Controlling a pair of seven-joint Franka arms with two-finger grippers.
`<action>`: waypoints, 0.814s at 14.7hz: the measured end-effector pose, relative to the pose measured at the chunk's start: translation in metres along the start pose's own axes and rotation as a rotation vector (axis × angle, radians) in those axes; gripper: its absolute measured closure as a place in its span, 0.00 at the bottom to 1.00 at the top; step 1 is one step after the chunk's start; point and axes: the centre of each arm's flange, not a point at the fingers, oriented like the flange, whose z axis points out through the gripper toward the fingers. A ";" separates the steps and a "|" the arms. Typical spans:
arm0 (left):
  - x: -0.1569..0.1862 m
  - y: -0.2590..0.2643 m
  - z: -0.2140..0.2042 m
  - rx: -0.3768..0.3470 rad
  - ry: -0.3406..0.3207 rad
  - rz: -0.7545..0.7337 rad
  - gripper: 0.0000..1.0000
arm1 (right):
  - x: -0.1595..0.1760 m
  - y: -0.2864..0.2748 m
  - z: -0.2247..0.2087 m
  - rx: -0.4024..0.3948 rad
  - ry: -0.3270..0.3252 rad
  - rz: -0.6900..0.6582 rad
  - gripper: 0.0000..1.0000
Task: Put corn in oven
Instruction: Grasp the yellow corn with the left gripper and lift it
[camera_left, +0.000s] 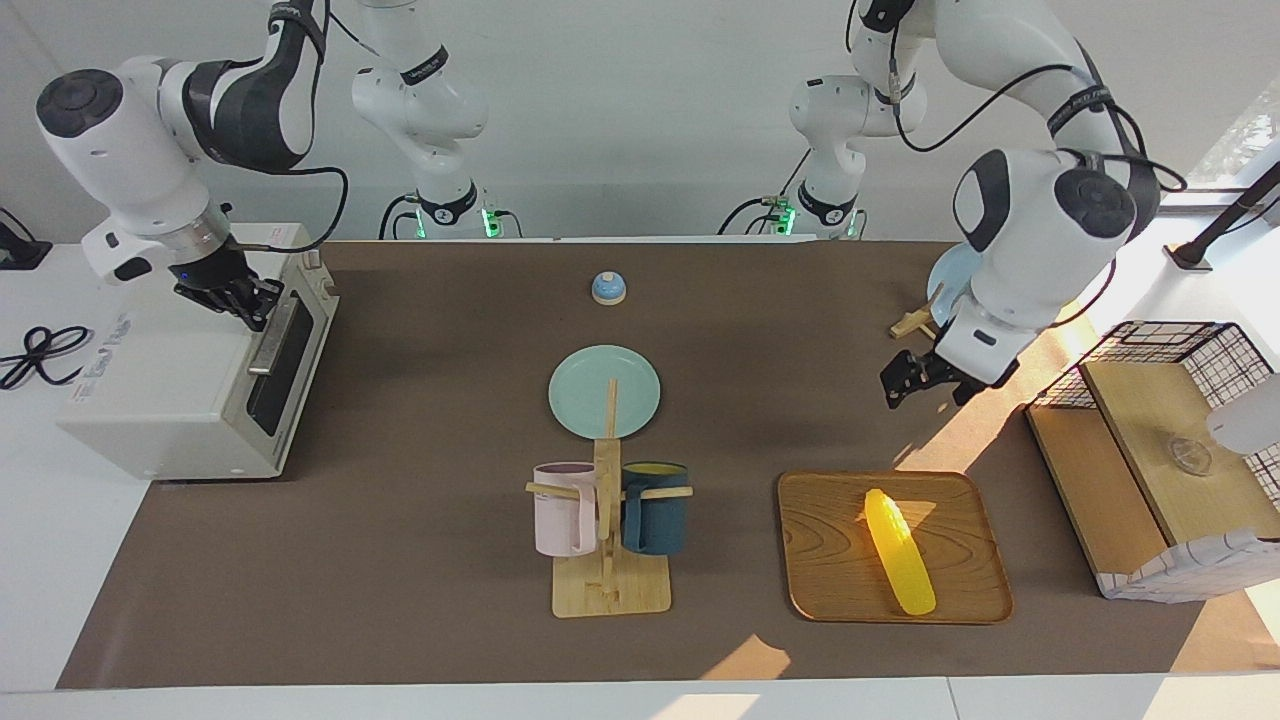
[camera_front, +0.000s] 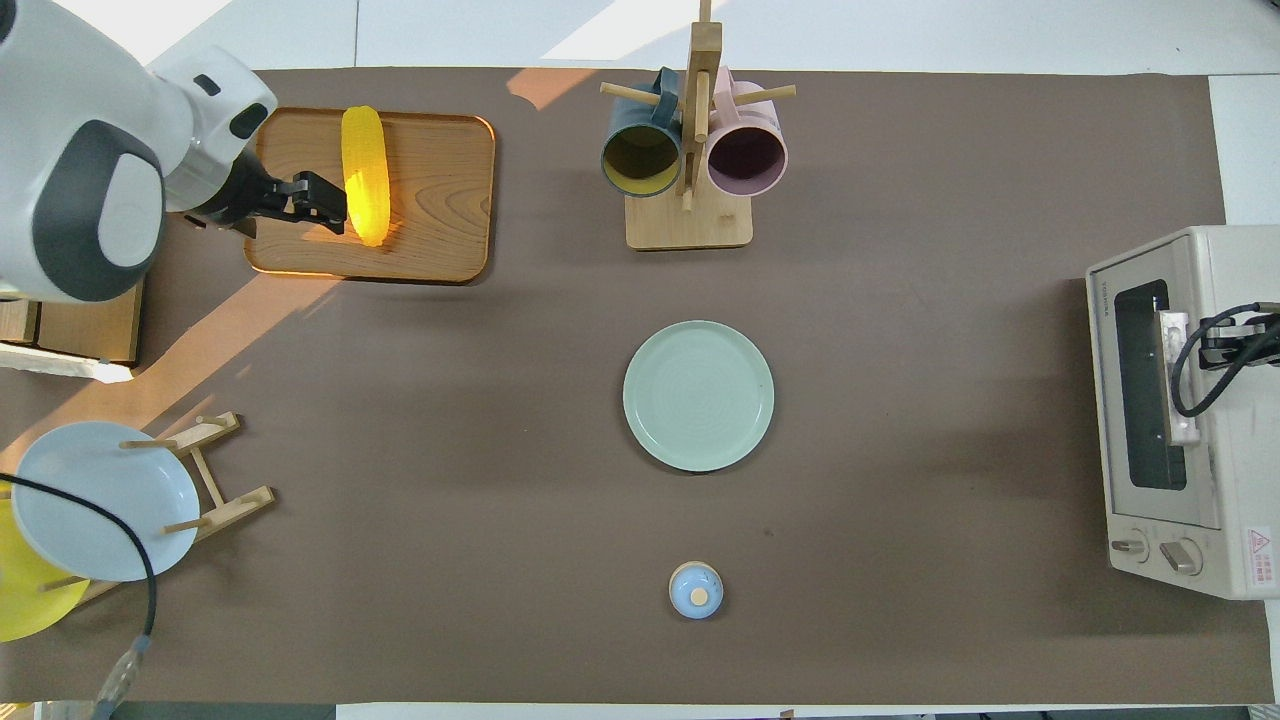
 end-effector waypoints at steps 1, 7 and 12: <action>0.017 0.003 0.020 -0.007 0.003 0.014 0.00 | -0.001 0.002 0.002 0.001 -0.002 0.004 0.99; 0.076 -0.003 0.105 0.001 0.082 0.109 0.00 | -0.001 0.001 0.010 0.021 -0.006 0.013 0.99; 0.081 -0.003 0.123 0.014 0.098 0.138 0.00 | -0.003 0.005 0.018 0.040 -0.007 0.028 0.99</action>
